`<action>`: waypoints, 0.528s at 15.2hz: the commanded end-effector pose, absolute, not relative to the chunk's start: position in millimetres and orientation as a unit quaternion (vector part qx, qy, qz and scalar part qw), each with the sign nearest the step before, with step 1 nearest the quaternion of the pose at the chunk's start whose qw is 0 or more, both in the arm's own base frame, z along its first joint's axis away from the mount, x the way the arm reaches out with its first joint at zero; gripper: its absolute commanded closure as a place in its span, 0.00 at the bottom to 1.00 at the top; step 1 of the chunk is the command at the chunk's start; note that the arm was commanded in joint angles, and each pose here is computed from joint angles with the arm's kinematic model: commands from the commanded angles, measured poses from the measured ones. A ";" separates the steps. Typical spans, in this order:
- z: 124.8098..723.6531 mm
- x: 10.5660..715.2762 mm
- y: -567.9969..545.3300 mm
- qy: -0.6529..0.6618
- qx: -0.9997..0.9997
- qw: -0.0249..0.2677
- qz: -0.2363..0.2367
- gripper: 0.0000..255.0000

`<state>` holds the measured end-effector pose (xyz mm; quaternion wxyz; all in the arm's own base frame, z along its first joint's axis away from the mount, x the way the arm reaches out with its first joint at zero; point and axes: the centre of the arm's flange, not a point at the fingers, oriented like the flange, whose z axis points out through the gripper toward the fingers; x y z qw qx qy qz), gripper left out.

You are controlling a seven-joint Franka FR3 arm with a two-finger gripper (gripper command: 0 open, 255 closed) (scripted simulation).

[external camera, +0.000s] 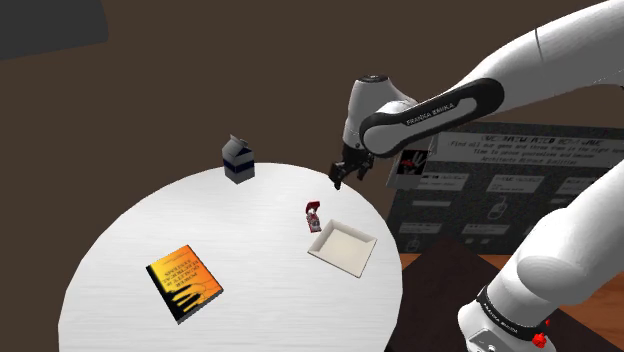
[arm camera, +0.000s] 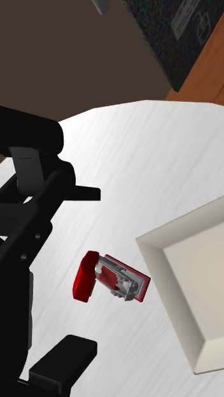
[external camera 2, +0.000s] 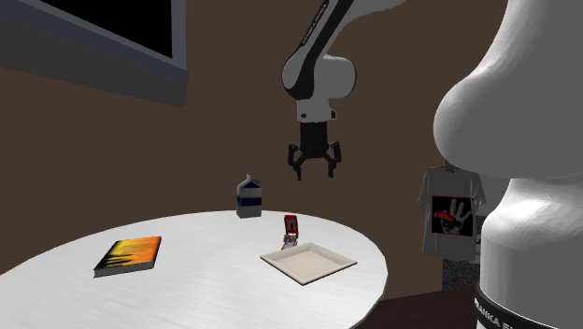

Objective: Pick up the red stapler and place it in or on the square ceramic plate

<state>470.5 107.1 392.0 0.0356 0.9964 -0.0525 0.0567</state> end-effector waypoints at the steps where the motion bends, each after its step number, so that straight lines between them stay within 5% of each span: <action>1: 371.8 486.4 117.6 -0.057 0.996 0.036 0.059 0.00; 8: 305.1 541.8 149.3 -0.070 0.995 0.039 0.064 0.00</action>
